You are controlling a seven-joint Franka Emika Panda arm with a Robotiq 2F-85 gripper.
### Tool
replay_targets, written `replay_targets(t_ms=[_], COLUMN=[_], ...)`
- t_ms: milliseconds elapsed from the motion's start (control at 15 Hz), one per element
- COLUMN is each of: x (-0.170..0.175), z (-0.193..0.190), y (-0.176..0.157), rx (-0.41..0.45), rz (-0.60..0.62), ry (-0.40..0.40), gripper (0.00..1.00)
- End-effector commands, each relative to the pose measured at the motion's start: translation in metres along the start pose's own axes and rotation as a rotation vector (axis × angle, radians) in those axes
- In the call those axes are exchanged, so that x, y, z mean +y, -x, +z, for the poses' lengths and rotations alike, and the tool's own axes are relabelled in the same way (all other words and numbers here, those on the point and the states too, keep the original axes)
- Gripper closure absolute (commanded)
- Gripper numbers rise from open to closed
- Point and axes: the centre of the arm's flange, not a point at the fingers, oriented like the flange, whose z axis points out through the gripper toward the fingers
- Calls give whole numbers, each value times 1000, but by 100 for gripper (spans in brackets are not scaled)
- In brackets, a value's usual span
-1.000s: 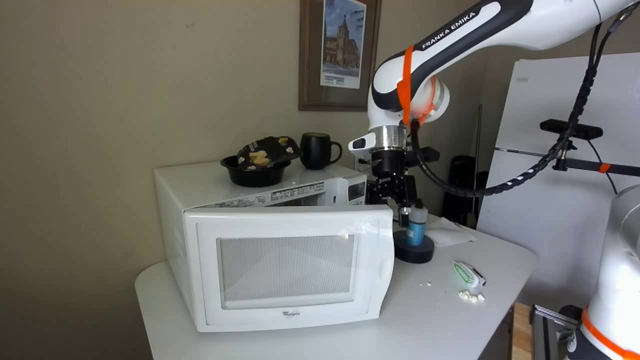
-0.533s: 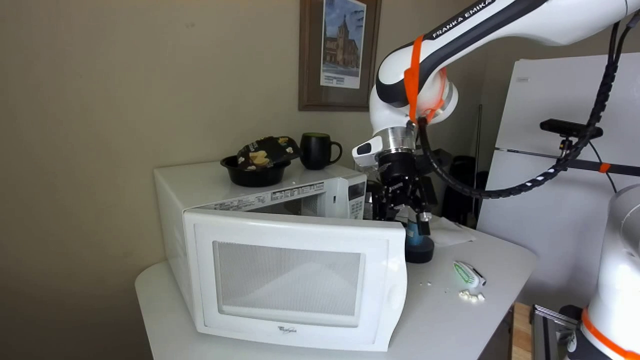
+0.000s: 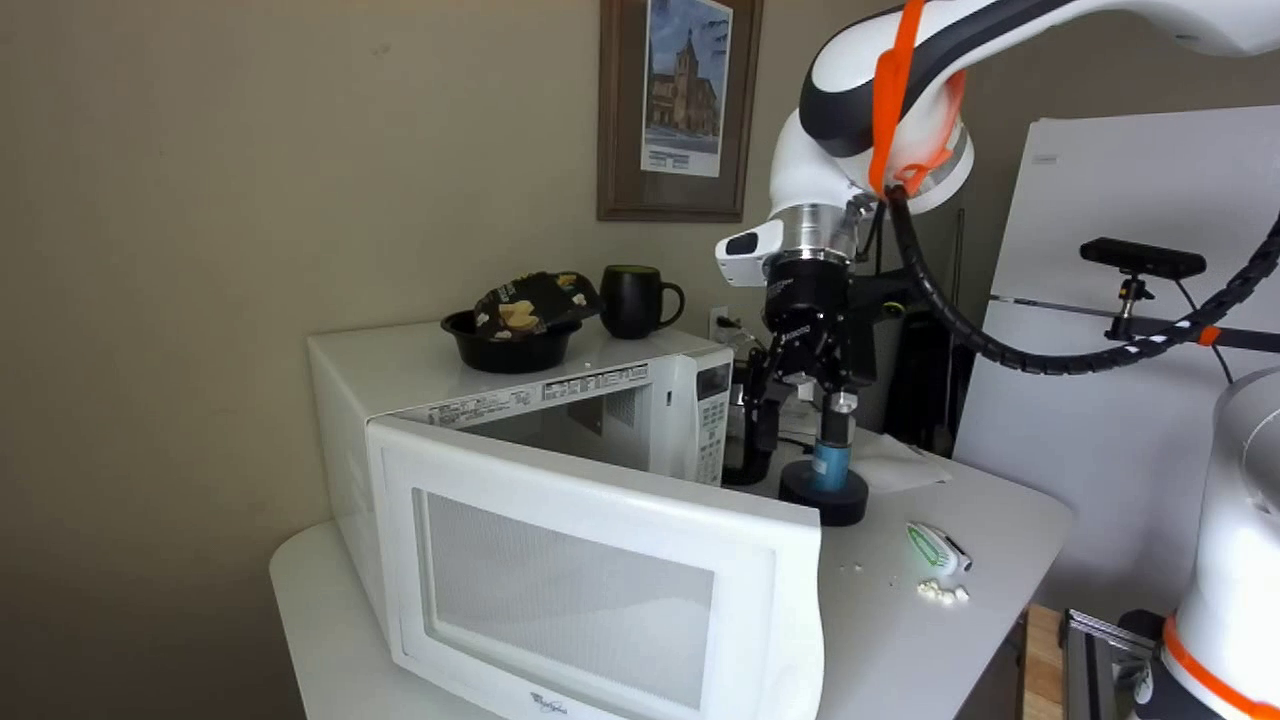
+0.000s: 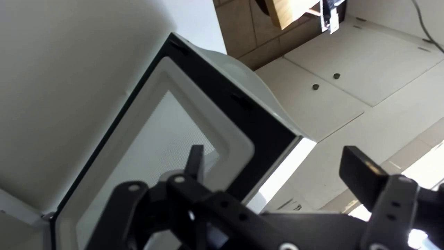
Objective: Press the microwave door ejecting button
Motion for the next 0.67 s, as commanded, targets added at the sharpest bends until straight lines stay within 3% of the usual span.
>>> replay_targets(t_ms=[0,267,600], x=[-16,-1,52], z=[-10,-29,-33], y=[5,17,43], rx=[129,226,296], rz=[89,198,331], ry=[125,289,561], gripper=[0,0,0])
